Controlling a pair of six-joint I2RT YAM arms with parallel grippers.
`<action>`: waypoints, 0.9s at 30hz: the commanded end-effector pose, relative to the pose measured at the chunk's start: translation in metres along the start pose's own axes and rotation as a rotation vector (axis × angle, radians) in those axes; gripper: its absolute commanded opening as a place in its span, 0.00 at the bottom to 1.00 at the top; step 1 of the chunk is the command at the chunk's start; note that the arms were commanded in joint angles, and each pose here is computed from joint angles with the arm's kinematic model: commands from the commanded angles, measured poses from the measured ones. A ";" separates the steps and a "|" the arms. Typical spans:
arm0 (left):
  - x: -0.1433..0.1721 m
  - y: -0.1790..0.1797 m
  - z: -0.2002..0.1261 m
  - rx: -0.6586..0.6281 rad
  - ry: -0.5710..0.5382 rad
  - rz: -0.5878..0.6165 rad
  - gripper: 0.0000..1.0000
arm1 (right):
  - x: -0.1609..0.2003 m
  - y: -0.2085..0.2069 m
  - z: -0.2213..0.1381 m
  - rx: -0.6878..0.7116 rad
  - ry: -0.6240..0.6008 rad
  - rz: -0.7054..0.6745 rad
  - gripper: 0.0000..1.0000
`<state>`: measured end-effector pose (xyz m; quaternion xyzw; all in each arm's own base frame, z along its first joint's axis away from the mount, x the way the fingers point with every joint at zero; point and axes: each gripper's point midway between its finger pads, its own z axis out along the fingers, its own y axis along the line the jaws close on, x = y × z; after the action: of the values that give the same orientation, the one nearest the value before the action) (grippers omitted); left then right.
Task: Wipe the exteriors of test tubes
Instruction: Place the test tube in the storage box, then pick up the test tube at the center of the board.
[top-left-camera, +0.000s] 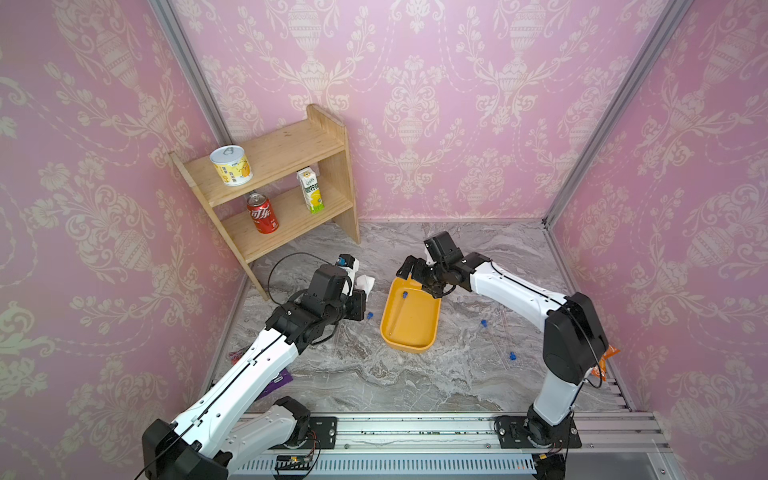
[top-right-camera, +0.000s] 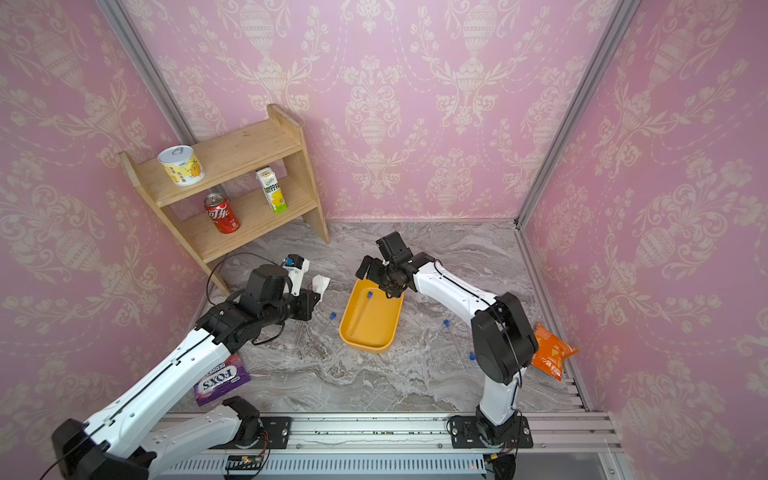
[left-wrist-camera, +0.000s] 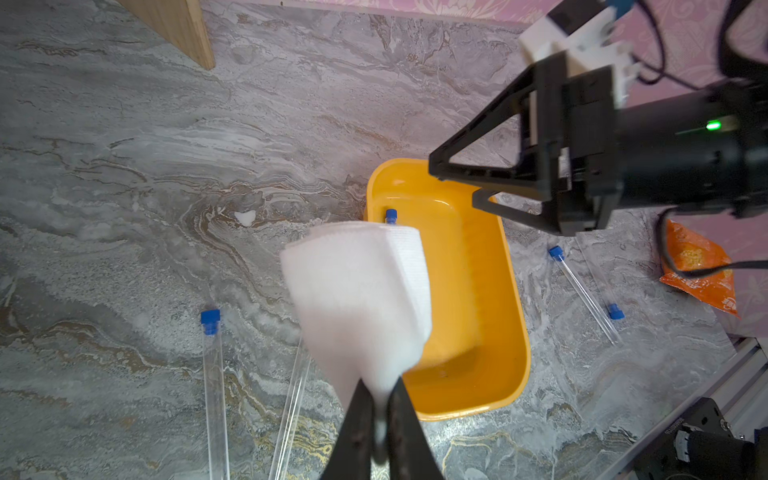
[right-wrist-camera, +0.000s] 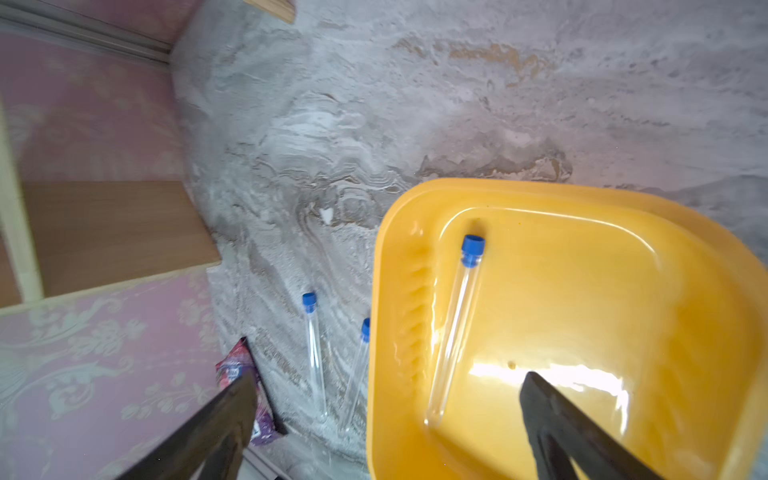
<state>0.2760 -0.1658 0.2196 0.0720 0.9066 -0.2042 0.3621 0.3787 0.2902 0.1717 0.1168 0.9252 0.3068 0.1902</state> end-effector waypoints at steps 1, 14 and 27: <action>-0.011 -0.013 0.000 0.059 -0.007 -0.039 0.11 | 0.015 -0.021 -0.039 0.097 0.020 -0.147 1.00; 0.006 -0.063 0.039 0.202 0.086 -0.047 0.11 | -0.001 -0.166 -0.139 0.616 0.005 -0.447 0.99; 0.050 -0.138 0.084 0.348 0.203 -0.009 0.10 | -0.017 -0.215 -0.108 0.631 0.136 -0.316 0.51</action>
<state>0.2542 -0.3104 0.1616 0.1515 0.9026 -0.3190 0.2464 0.3190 0.0529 0.1273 0.0102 0.9899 -0.0406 0.1356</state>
